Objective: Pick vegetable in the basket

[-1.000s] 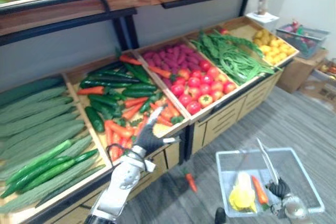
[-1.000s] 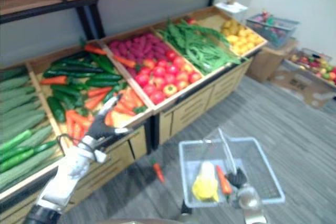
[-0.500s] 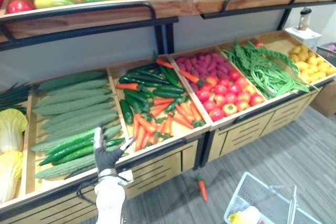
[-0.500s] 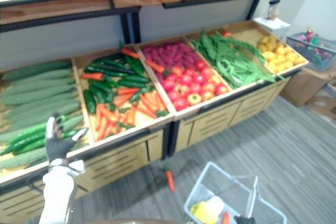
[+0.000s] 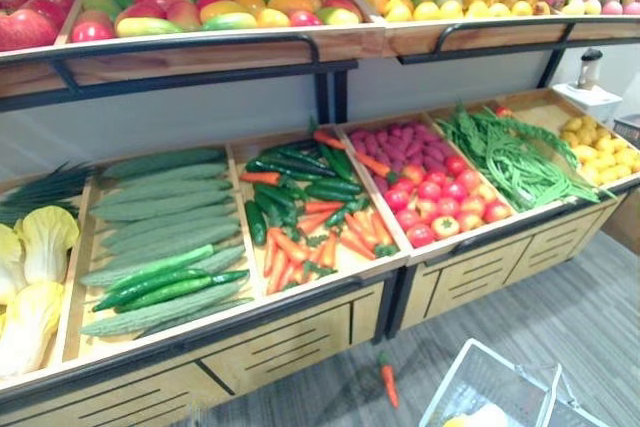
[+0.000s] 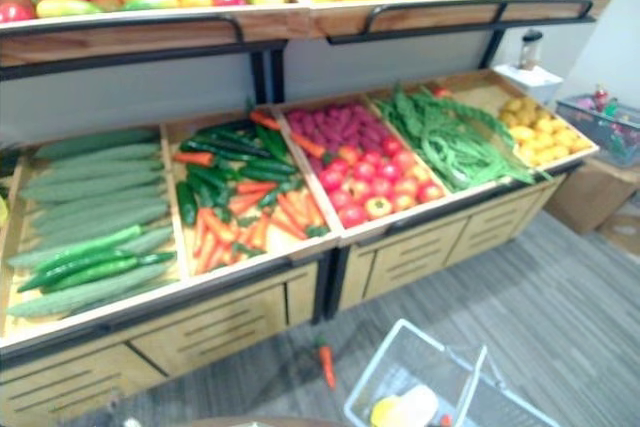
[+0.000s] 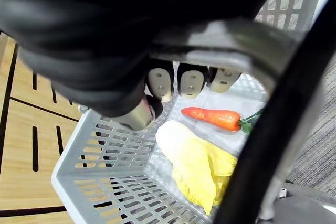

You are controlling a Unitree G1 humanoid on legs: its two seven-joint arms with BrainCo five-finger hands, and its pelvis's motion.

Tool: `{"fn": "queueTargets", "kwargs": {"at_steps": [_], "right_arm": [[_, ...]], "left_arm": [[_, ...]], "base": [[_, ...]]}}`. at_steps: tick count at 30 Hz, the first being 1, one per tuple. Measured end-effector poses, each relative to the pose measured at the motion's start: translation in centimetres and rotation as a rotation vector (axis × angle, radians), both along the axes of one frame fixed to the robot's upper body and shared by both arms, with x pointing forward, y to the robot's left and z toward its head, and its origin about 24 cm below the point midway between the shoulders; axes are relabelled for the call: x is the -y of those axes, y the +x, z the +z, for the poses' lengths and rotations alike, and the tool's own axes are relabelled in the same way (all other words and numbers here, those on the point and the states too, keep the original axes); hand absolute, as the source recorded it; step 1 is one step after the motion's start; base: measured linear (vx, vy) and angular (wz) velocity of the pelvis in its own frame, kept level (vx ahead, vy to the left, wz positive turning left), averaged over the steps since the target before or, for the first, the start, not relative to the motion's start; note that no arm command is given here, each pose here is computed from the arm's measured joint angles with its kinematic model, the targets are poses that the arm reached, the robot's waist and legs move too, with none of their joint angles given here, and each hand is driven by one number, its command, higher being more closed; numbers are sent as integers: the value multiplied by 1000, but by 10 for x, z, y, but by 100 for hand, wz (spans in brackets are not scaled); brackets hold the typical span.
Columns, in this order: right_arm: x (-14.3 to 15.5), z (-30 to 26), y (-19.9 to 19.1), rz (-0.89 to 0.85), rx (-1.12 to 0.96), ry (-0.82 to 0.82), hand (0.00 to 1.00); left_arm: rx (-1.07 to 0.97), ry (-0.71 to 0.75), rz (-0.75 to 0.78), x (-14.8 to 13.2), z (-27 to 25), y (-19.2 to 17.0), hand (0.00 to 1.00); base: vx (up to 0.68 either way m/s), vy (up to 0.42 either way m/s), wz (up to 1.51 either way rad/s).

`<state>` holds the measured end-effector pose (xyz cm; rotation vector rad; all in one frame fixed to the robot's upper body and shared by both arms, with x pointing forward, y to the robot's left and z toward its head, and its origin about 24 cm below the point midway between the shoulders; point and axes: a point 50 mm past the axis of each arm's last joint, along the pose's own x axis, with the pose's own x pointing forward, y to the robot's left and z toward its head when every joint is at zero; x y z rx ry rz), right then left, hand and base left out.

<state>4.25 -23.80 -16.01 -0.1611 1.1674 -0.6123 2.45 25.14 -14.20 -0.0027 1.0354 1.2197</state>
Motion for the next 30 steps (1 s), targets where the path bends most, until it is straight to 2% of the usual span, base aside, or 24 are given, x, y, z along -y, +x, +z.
{"fn": "queueTargets", "kwargs": {"at_steps": [5, 10, 16, 22, 27, 28, 30], "right_arm": [[-2, -2, 4, 1, -7, 10, 100], [-1, -2, 6, 23, -10, 13, 100], [2, -1, 10, 53, -3, 12, 100], [10, 6, 28, 46, 73, -10, 100], [-5, 11, 64, 111, 162, 11, 100], [3, 15, 72, 106, 182, -18, 100], [9, 16, 73, 126, 169, -32, 100]], "left_arm": [[-100, -95, -67, 12, -12, -16, 0], [-186, -139, -340, 10, -16, -8, 0], [-202, -220, -514, 26, -22, -3, 0], [-202, -191, -700, 26, -20, 21, 0], [-207, -154, -800, 25, -17, 35, 0], [-176, -122, -836, 23, -14, 51, 0], [-178, -112, -851, 21, -13, 54, 0]], "base": [[26, -2, -16], [21, -4, -13], [12, 16, -42], [-51, 67, -63], [-191, 88, -151], [-135, 36, -124], [-97, -1, -117]]}}
